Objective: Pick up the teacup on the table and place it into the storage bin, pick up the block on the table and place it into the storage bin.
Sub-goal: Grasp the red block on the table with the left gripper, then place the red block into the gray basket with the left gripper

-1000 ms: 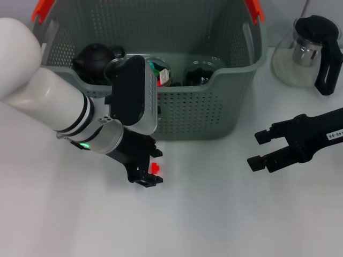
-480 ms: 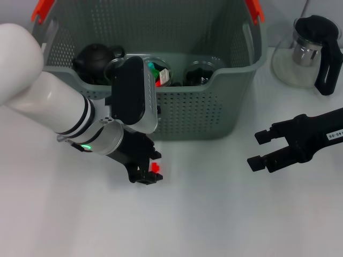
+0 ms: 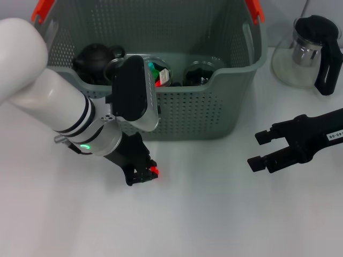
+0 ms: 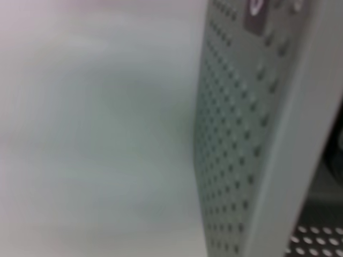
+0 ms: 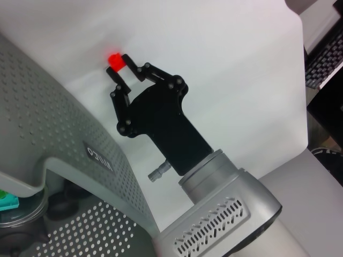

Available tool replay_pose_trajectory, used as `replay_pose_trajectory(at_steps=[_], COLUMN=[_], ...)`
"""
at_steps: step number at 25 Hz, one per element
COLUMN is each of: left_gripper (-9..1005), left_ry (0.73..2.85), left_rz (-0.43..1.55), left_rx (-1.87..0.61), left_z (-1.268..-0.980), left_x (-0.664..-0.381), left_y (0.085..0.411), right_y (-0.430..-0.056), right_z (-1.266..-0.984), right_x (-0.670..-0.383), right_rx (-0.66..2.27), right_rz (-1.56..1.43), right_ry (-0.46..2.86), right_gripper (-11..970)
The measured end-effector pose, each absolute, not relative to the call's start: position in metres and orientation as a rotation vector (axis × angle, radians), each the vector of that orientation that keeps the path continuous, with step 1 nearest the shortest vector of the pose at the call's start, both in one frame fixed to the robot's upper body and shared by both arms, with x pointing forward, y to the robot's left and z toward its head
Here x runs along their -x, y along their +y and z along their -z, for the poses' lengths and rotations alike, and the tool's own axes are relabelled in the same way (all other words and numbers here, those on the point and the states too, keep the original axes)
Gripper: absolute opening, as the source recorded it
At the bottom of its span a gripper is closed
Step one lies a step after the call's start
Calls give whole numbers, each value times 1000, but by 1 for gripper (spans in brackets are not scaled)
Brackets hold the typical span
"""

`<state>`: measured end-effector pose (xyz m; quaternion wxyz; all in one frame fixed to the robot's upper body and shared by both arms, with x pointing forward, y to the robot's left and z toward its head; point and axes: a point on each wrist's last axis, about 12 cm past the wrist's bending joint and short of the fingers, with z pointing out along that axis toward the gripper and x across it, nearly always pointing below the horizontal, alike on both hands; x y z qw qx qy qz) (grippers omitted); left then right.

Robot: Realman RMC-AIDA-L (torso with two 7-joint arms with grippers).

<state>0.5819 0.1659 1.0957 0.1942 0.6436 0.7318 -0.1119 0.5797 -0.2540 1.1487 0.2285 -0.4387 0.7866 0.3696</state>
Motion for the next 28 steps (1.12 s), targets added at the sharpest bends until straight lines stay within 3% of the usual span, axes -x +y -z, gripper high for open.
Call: replay_pose_trajectory(at_steps=[4,11,16,18,22,28], left_gripper=[192,191,191,191,190,192], left_ry=[2051,2011,1974,1892,1767,1781], left_rz=[323,387,685,903,1070,939], left_rx=[-1807,-1749,-1628,-1515,-1247,-883], left_z=[-1096,-1118,-1155,-1182,-1224,-1249], left_x=[-580,-575,-563,-558,-566,-605], left_y=[166,169,185,201,226,243], right_y=[-254,-256,-257,-258,-258,-256], right_z=[-1149,-1148,-1148,-1148,-1148,-1149], right_x=[-580,-578,-578,-577,-577,-578], right_rx=[1211,1210,1211,1211,1221,1242], right_rz=[-1016,-1019,-1020,-1020,-1017,-1012], right_ry=[2163,2164,2166,2167,2159,2145], right_gripper=[946,946,946,946,946,947])
